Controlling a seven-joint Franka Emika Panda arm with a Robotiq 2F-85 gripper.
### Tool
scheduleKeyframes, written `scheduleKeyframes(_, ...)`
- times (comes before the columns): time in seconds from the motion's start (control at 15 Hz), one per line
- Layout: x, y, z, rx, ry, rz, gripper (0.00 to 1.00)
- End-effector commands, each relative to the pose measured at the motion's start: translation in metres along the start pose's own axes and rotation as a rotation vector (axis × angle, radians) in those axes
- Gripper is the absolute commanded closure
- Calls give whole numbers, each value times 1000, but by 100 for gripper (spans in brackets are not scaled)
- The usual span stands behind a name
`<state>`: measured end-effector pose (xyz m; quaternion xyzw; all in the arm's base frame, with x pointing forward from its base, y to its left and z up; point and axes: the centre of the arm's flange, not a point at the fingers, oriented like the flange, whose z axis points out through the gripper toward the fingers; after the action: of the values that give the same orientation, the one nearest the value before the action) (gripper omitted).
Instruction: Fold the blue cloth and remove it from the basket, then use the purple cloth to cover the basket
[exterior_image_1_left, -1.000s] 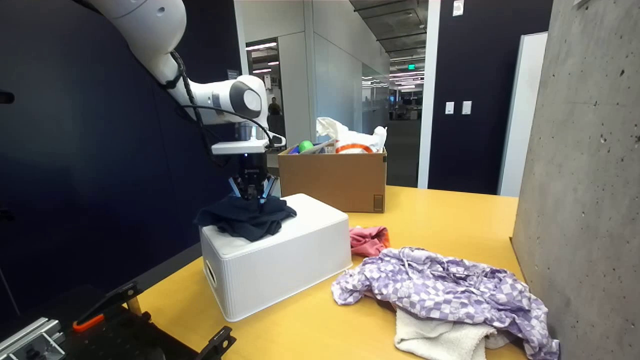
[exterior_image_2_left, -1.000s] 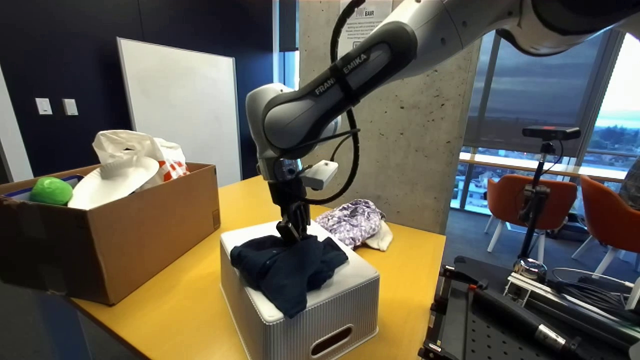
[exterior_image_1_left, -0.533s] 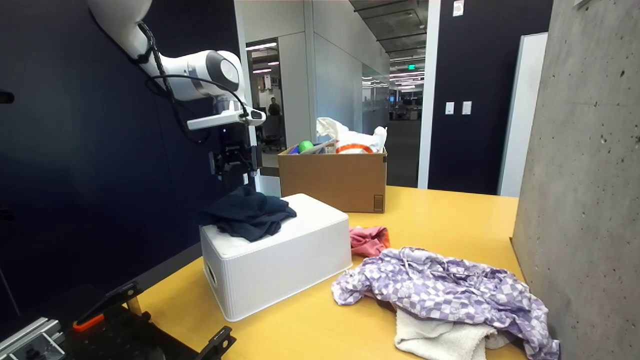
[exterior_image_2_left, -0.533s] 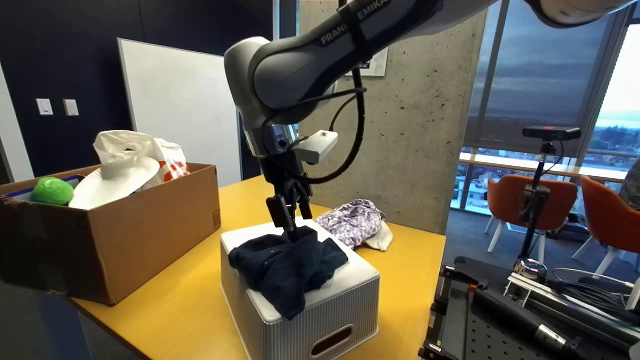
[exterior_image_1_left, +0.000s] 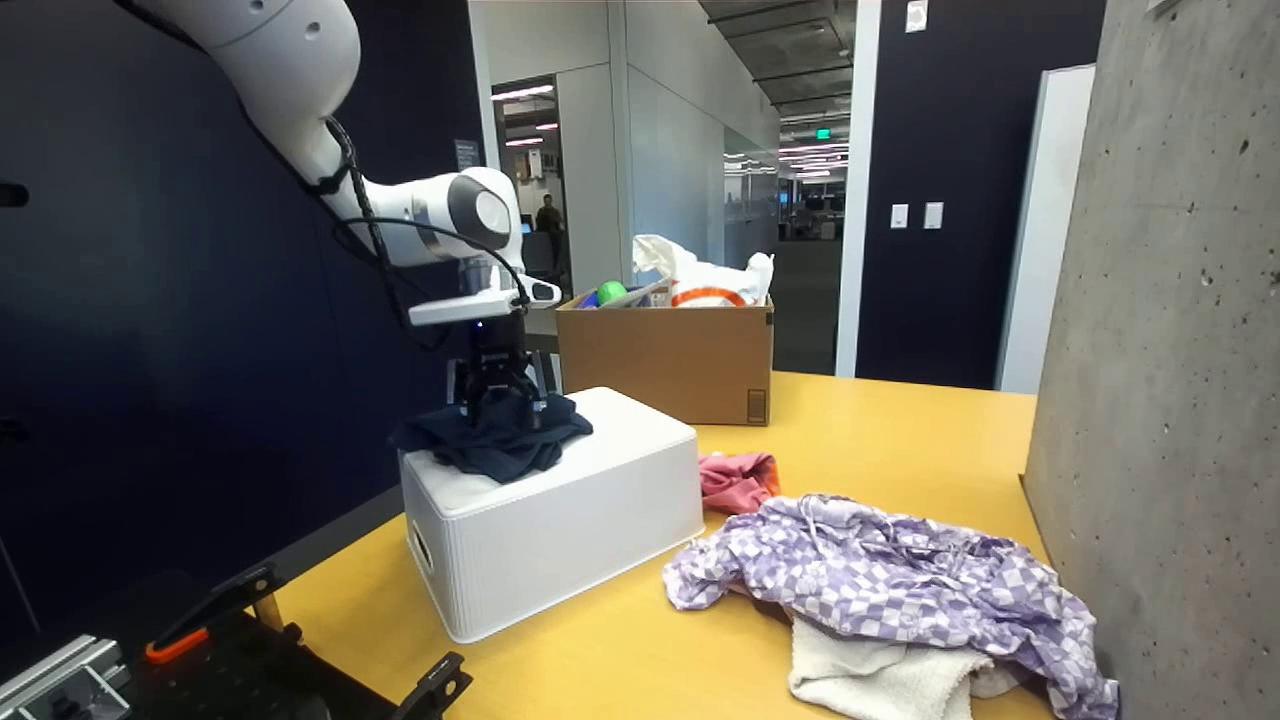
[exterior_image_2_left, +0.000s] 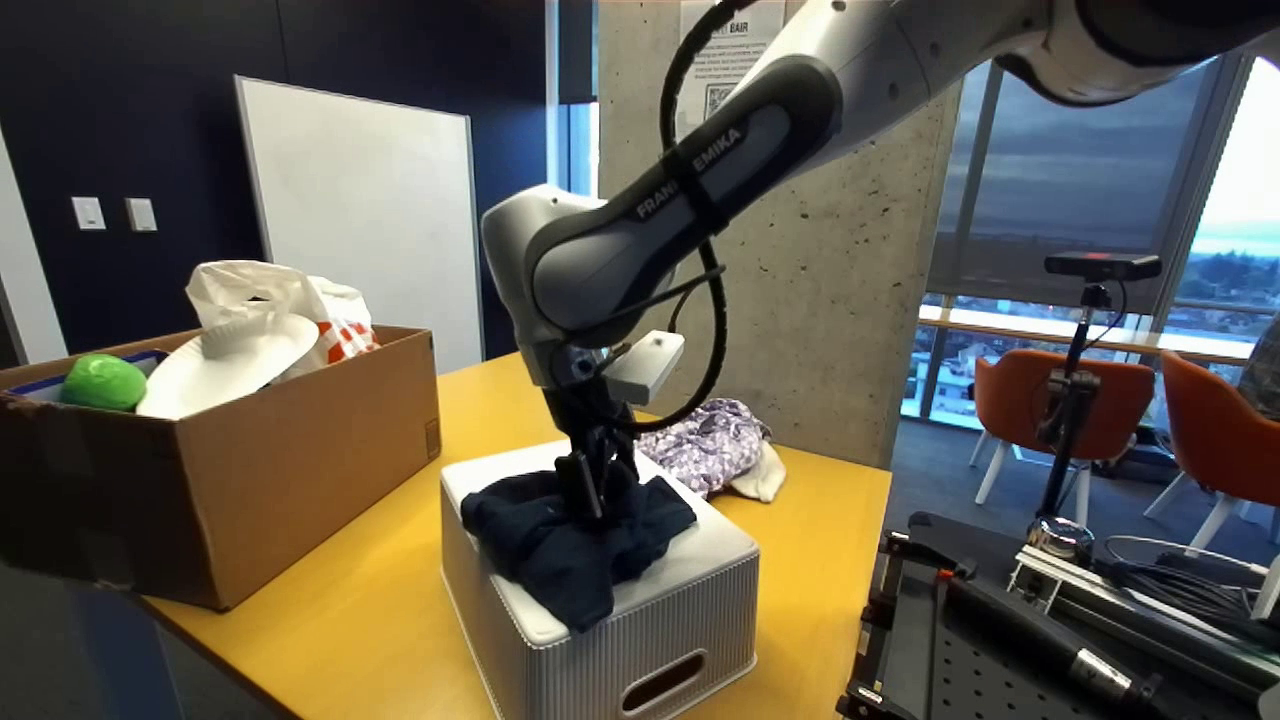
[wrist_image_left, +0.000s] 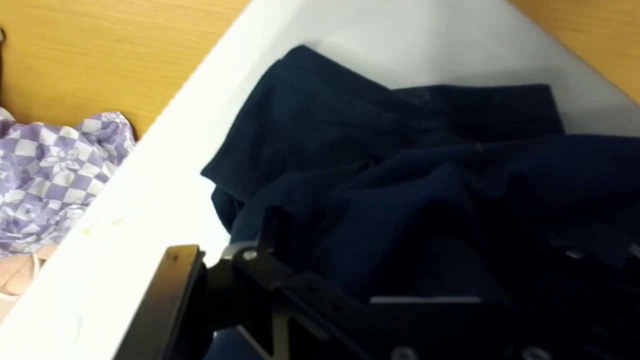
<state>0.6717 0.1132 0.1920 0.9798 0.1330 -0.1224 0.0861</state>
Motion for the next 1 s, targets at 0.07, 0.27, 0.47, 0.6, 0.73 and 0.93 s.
scheduleKeyframes(0.07, 9, -5, 22, 5, 102, -53, 0)
scheduleKeyframes(0.27, 6, -5, 29, 7, 122, -72, 28)
scheduleKeyframes(0.47, 0, -5, 27, 11, 137, -75, 50)
scheduleKeyframes(0.6, -2, -1, 23, 12, 150, -71, 64)
scheduleKeyframes(0.73, -4, 8, 14, 7, 168, -58, 79)
scheduleKeyframes(0.93, -11, 31, 0, -7, 189, -25, 99)
